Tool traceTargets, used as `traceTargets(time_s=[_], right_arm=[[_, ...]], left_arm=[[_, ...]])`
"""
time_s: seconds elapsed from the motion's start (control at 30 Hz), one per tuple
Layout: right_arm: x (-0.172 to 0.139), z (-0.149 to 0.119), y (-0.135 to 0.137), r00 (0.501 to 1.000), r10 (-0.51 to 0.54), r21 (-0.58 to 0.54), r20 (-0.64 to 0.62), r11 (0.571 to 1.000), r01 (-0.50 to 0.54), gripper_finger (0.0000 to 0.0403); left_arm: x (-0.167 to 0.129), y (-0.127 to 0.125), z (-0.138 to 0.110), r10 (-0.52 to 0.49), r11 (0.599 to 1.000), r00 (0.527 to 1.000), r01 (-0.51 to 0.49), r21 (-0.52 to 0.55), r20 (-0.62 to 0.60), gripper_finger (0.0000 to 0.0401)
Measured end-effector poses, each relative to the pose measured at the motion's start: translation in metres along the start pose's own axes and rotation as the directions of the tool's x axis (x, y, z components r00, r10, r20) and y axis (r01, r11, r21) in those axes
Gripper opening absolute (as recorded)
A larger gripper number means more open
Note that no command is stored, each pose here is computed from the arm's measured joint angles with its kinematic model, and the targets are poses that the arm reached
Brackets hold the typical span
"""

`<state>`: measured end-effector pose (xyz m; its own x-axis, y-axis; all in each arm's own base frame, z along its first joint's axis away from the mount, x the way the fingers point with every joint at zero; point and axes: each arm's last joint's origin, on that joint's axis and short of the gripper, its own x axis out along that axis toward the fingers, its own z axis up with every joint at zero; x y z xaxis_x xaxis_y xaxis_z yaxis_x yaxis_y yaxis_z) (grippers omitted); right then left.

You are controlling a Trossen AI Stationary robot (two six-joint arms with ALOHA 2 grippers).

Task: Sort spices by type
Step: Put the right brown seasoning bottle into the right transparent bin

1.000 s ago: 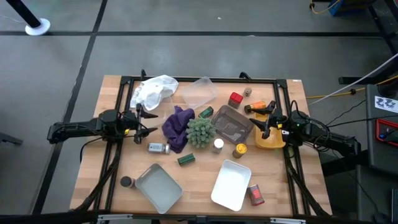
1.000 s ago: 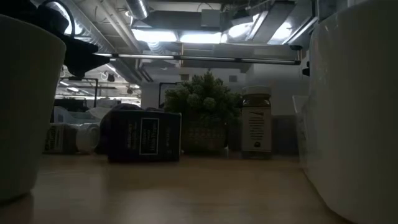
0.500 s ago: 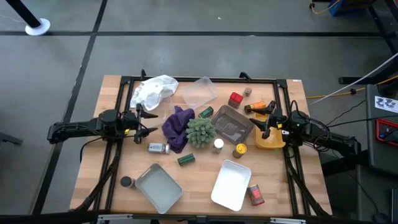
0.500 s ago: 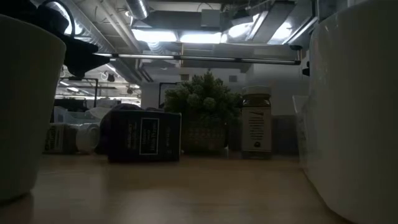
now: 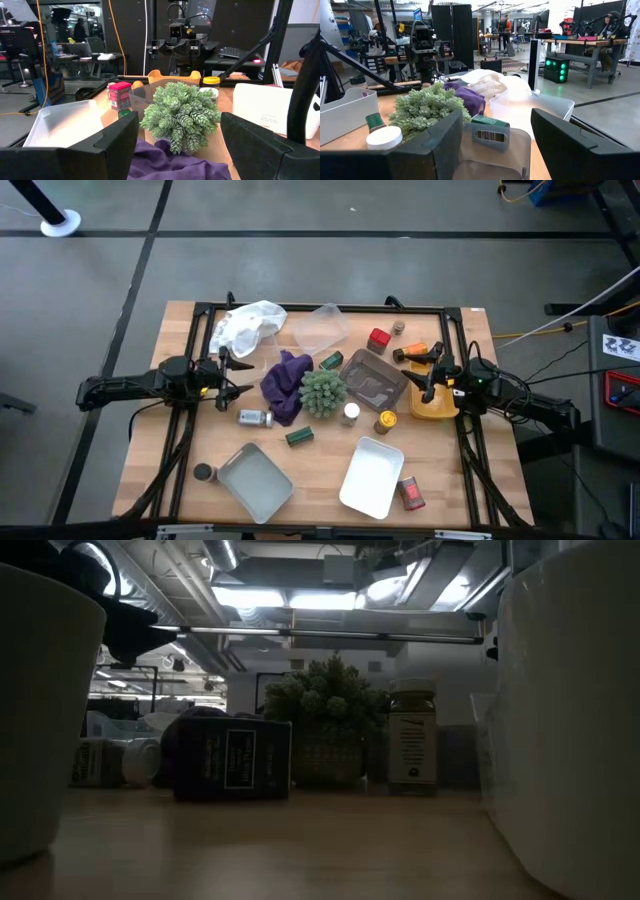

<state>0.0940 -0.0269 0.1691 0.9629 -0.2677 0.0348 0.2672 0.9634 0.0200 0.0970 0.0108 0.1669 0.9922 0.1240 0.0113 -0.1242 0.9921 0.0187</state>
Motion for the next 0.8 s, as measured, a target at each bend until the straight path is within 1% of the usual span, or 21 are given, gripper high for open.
traceTargets(time_s=[0.1,0.23,0.4,0.43,0.6,0.73,0.8], right_arm=[[0.0,0.0005,0.0,1.0,-0.001,0.0,0.004,1.0,0.001,0.0237],[0.0,0.0008,-0.0008,1.0,-0.027,0.0,0.008,1.0,0.027,0.0237],[0.0,0.0011,-0.0006,1.0,-0.021,0.001,0.011,1.0,0.021,0.0237],[0.0,0.0012,-0.0006,1.0,-0.02,0.01,0.012,1.0,0.02,0.0237],[0.0,0.002,-0.0008,0.999,-0.028,0.126,0.021,0.992,0.025,0.0237],[-0.0003,0.0036,-0.0008,0.999,-0.031,0.158,0.025,0.987,0.026,0.0237],[-0.0009,0.0068,-0.0016,0.998,-0.059,0.16,0.031,0.986,0.053,0.0237]], left_arm=[[0.0,0.0,0.0,0.0,1.0,1.0,0.0,0.0,0.0,0.0266],[0.0,0.0,0.0,0.0,1.0,1.0,0.0,0.0,0.0,0.0266],[0.0,0.0,0.0,0.0,1.0,1.0,0.0,0.0,0.0,0.0266],[0.0,0.0,0.0,0.0,1.0,1.0,0.0,0.0,0.0,0.0266],[0.0,0.0,0.0,0.0,1.0,1.0,0.0,0.0,0.0,0.0266],[0.0,0.0,0.0001,0.0,1.0,1.0,0.0,0.0,0.0,0.0266],[0.0,0.0,0.0001,0.0,1.0,1.0,0.0,0.0,0.001,0.0266]])
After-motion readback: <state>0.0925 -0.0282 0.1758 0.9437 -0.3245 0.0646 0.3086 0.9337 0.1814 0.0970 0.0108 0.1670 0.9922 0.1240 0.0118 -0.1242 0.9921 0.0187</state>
